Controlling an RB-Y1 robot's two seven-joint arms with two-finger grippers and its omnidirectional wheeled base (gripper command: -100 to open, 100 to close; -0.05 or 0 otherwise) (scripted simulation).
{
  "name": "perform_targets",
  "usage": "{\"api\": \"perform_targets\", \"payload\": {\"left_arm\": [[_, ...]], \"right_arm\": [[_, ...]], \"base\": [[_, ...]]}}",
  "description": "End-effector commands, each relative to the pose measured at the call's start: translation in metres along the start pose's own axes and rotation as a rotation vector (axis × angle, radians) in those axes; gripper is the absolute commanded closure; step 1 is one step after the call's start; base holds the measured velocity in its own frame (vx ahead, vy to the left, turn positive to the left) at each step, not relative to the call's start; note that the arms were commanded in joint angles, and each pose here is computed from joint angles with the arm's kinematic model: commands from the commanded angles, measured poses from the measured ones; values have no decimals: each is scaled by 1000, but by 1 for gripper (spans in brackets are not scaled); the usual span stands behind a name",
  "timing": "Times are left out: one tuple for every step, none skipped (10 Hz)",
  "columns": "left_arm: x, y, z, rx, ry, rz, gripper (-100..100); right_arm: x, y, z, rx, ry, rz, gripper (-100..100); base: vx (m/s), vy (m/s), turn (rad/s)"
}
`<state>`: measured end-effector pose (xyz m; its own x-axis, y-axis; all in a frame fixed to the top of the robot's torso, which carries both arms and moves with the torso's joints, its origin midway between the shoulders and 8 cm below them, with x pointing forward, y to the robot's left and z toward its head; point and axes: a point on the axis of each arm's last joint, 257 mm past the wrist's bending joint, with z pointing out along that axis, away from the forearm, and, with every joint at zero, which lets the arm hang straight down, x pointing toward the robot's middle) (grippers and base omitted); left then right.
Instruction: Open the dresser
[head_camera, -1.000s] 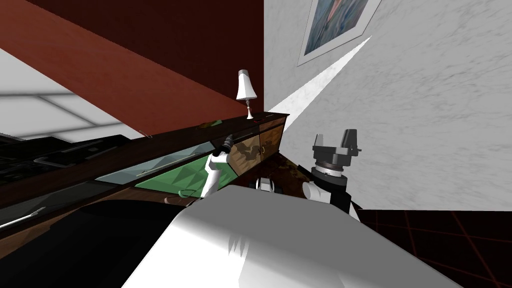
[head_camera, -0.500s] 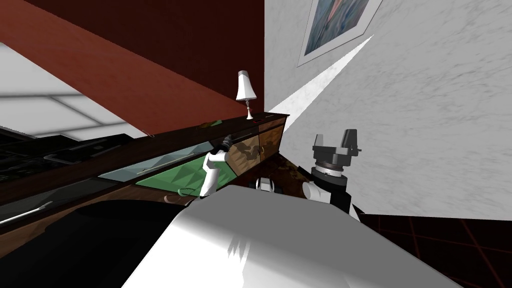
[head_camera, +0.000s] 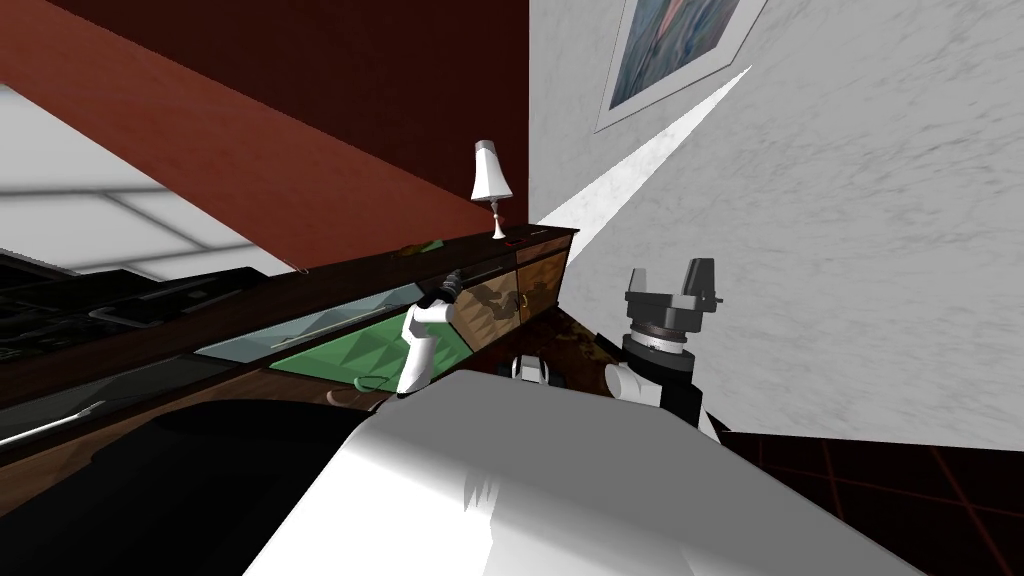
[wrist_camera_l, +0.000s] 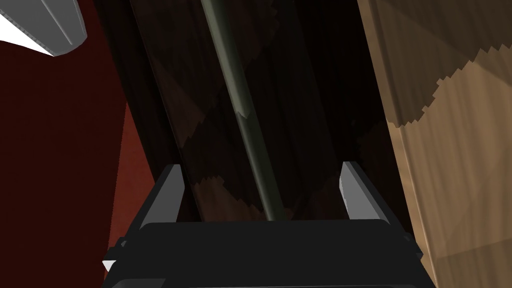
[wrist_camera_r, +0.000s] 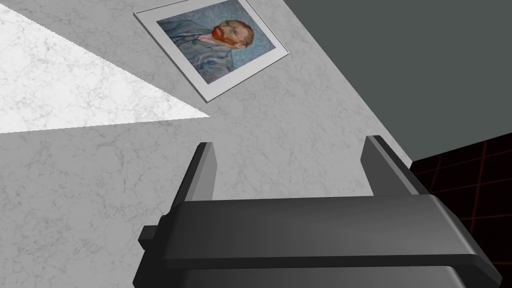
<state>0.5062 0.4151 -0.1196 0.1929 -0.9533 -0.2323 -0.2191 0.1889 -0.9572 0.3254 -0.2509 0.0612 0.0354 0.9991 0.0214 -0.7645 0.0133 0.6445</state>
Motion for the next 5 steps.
{"api": "perform_targets", "payload": {"left_arm": [[-25, -21, -3, 24, -43, 15, -100], [-25, -21, -3, 24, -43, 15, -100], [-33, -21, -5, 2, -51, 11, -100], [-33, -21, -5, 2, -51, 11, -100], [-33, -21, -5, 2, -51, 11, -100]], "right_arm": [[0, 0, 0, 0, 0, 0, 0], [0, 0, 0, 0, 0, 0, 0], [0, 0, 0, 0, 0, 0, 0], [0, 0, 0, 0, 0, 0, 0], [0, 0, 0, 0, 0, 0, 0]], "base": [[35, -45, 31], [7, -21, 28], [22, -47, 28], [47, -55, 38], [18, -32, 31]]}}
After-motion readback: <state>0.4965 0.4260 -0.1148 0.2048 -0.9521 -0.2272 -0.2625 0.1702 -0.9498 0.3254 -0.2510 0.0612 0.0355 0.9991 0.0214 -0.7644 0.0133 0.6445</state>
